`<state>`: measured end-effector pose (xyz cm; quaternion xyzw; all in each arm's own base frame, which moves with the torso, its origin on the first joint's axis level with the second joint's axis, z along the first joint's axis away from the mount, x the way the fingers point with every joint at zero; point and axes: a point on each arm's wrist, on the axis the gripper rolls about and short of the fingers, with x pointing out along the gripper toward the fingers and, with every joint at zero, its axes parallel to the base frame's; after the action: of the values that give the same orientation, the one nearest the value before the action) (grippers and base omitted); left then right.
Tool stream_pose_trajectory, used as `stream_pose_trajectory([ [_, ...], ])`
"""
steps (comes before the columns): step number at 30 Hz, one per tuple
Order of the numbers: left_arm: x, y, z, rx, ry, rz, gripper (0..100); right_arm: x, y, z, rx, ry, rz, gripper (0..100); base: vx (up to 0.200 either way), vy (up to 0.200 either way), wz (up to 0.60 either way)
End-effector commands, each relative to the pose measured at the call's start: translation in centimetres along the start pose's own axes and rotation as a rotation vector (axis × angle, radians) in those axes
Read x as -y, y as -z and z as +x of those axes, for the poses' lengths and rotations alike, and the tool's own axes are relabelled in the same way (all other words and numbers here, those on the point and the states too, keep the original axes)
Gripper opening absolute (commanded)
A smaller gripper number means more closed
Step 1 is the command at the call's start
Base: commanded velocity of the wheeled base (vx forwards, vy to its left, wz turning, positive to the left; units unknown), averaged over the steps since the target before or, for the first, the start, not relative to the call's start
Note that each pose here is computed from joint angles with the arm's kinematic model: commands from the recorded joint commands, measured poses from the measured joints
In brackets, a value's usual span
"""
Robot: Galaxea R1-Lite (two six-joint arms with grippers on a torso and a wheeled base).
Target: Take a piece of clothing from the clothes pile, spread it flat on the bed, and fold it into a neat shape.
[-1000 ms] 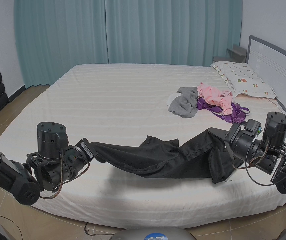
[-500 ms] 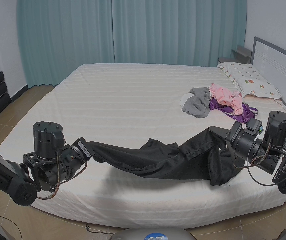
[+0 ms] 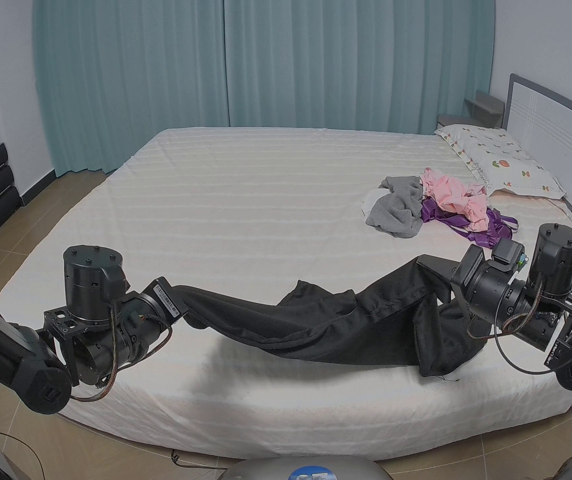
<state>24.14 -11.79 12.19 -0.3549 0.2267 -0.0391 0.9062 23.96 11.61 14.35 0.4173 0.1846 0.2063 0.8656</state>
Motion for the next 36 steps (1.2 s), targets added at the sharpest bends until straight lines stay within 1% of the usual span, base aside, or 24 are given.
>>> stream_pose_trajectory([
  [1,0.0,-0.1,0.0,0.003,-0.001,-0.002,0,0.0,-0.1,-0.1,0.004,-0.001,0.000,0,0.000,0.200,0.00],
  [4,0.0,-0.2,0.0,0.006,-0.002,-0.003,0,-0.1,-0.1,0.0,0.003,-0.003,0.000,0,0.000,0.200,0.00],
  [9,-0.1,-0.2,-0.1,0.008,-0.002,-0.002,0,-0.2,-0.2,0.0,0.007,-0.008,-0.003,0,0.000,0.000,0.00],
  [13,0.2,-0.8,-0.9,0.031,0.018,-0.007,0,-1.1,-0.6,-1.1,0.028,-0.042,-0.011,0,0.000,0.000,0.00],
  [19,0.2,-0.7,-1.6,0.003,-0.001,0.003,0,-1.2,-0.6,-2.4,0.033,-0.042,-0.012,0,0.000,0.000,0.00],
  [25,-0.3,0.1,-2.1,-0.025,-0.018,0.011,0,-0.6,0.1,-3.2,0.015,-0.019,-0.007,0,0.000,0.000,0.00],
  [28,-0.6,0.8,-2.3,-0.049,-0.027,0.022,0,-0.5,0.2,-4.0,0.018,-0.013,-0.009,0,-0.200,0.000,0.00],
  [31,-0.7,1.0,-2.6,-0.055,-0.027,0.026,0,-0.6,0.2,-4.7,0.026,-0.018,-0.011,0,-0.200,0.000,0.00],
  [34,-0.6,0.9,-3.1,-0.051,-0.017,0.025,0,-1.1,0.0,-5.5,0.043,-0.040,-0.015,0,-0.200,0.000,0.00],
  [36,-0.2,0.6,-4.0,-0.035,0.015,0.024,0,-1.7,-0.3,-6.7,0.070,-0.075,-0.027,0,-0.200,0.000,0.00],
])
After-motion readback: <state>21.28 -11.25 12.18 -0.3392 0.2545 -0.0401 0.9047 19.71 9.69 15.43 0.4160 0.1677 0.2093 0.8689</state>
